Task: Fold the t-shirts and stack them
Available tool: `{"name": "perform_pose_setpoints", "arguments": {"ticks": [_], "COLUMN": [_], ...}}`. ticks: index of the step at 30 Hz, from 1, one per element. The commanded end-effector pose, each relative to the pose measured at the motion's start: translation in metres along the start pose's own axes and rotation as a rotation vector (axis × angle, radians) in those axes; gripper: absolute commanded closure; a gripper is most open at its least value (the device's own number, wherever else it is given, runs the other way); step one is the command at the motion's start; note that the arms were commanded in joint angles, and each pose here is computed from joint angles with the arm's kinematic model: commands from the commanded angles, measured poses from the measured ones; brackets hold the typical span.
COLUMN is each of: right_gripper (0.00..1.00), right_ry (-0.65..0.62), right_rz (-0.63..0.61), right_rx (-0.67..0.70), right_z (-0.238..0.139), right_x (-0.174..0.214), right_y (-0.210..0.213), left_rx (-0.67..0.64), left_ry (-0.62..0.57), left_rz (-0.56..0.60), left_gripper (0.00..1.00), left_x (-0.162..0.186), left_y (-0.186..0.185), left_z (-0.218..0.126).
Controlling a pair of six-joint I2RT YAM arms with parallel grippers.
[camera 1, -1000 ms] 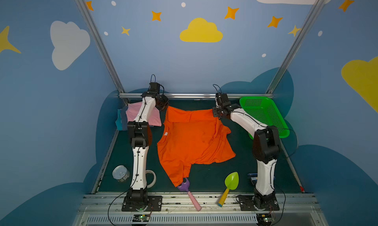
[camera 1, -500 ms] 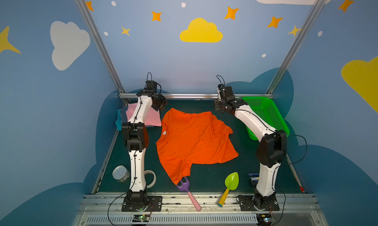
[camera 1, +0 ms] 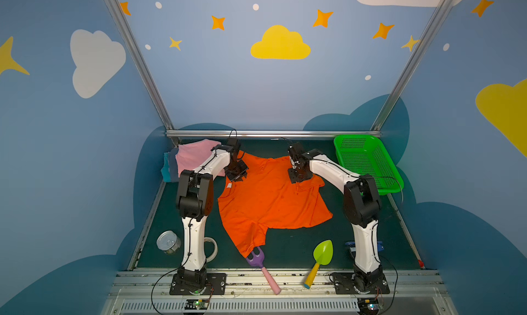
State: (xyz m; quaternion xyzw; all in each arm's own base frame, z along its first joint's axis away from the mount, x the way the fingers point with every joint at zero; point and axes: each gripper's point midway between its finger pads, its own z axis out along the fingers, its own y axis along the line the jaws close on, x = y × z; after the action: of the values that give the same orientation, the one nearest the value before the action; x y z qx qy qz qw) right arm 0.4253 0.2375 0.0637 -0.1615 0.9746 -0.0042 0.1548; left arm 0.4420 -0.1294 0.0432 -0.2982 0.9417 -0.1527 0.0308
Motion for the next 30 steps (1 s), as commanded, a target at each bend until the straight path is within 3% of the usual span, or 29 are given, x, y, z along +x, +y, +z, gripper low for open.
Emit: {"name": "perform_pose_setpoints", "arguments": {"ticks": [1,8,11,12,17,23,24,27,28,30], "right_gripper": [0.5,0.57,0.98,1.0,1.0,1.0,0.98,0.54,0.46,0.42], "right_ry": [0.128,0.146,0.149,0.141,0.008,-0.29,-0.36,-0.474,-0.487,-0.482], "right_rz": [0.009,0.101,0.112,0.114,0.143,0.242,0.252,0.25,0.251,0.259], "right_rx": [0.001,0.026,0.033,0.048,0.132,0.279,0.296,0.305,0.31,0.3], "right_z": [0.018,0.035,0.04,0.04,0.007,-0.042,-0.049,-0.071,-0.078,-0.087], "right_x": [0.026,0.021,0.019,0.015,-0.045,-0.133,-0.148,-0.171,-0.173,-0.168], "right_y": [-0.001,-0.021,-0.03,-0.036,-0.085,-0.165,-0.175,-0.185,-0.186,-0.184], "left_rx": [-0.002,-0.099,-0.126,-0.126,-0.14,-0.147,-0.148,-0.146,-0.143,-0.138], "left_ry": [-0.047,0.022,0.036,0.037,0.032,0.037,0.036,0.033,0.03,0.025], "left_rz": [-0.01,-0.039,-0.053,-0.058,-0.081,-0.105,-0.107,-0.109,-0.108,-0.108], "left_gripper": [0.78,0.8,0.81,0.81,0.82,0.83,0.83,0.83,0.83,0.83], "left_x": [0.001,0.014,0.014,0.014,0.01,0.009,0.009,0.007,0.007,0.006], "left_y": [0.011,0.046,0.057,0.059,0.067,0.077,0.077,0.077,0.076,0.075], "left_z": [-0.009,0.024,0.031,0.032,0.032,0.034,0.034,0.032,0.031,0.029]}}
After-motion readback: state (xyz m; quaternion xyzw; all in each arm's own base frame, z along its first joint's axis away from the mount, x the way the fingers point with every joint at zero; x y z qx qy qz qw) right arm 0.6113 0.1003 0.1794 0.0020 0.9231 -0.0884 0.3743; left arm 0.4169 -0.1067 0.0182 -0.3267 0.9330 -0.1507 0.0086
